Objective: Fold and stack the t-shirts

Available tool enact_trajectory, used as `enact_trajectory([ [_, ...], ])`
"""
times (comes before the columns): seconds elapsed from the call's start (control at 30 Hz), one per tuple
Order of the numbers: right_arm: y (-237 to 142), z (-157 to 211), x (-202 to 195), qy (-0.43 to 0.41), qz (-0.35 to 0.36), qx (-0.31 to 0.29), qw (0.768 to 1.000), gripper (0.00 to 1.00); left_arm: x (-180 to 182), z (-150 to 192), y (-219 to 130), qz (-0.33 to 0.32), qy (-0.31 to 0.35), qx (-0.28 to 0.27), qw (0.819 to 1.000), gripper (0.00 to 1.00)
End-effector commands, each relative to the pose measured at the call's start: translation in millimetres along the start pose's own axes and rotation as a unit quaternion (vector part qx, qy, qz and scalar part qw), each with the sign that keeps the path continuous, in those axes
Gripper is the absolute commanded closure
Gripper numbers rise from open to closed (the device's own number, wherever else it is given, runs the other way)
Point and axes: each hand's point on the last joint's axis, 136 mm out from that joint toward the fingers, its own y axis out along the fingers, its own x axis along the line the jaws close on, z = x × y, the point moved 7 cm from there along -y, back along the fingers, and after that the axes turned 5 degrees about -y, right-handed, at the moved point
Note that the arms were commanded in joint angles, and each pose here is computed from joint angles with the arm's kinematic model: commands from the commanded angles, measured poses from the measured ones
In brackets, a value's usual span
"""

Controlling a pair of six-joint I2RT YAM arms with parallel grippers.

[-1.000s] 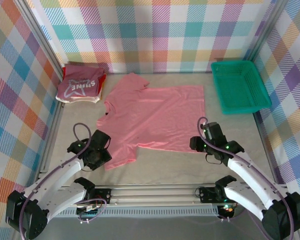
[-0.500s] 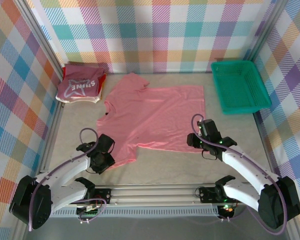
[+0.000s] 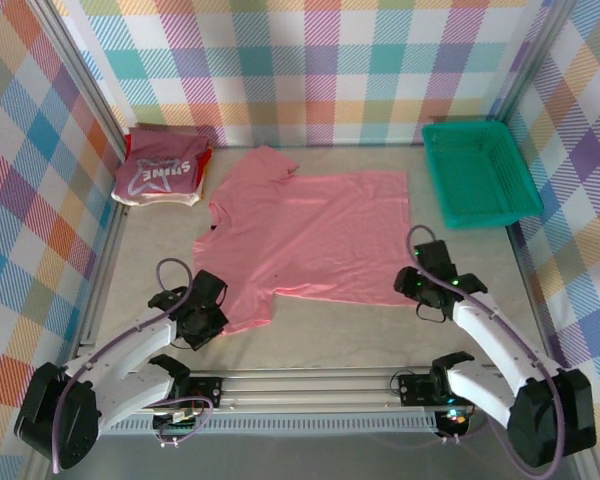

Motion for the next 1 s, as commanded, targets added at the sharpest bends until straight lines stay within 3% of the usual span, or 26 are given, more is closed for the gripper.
enact_trajectory([
  [0.0,-6,9,-16,0.086,-0.003,0.073,0.994,0.52,-7,-5,-10,0.015,0.006,-0.020,1.000,1.00],
  [0.2,10,14,-24,0.114,-0.013,0.126,0.985,0.51,-9,-9,-12,0.030,0.014,-0.035,0.999,1.00],
  [0.33,18,8,-19,0.096,-0.039,0.108,0.989,0.52,-12,-9,-8,0.036,0.019,-0.031,0.999,1.00],
  [0.53,31,12,-23,0.103,-0.025,0.120,0.987,0.53,-11,-10,-10,0.035,0.024,-0.037,0.998,1.00],
  [0.73,31,23,-40,0.129,0.048,0.130,0.982,0.54,-13,-11,-10,0.038,0.025,-0.035,0.998,1.00],
  [0.97,43,19,-31,0.131,0.003,0.127,0.983,0.58,-16,-11,-6,0.037,0.030,-0.030,0.998,1.00],
])
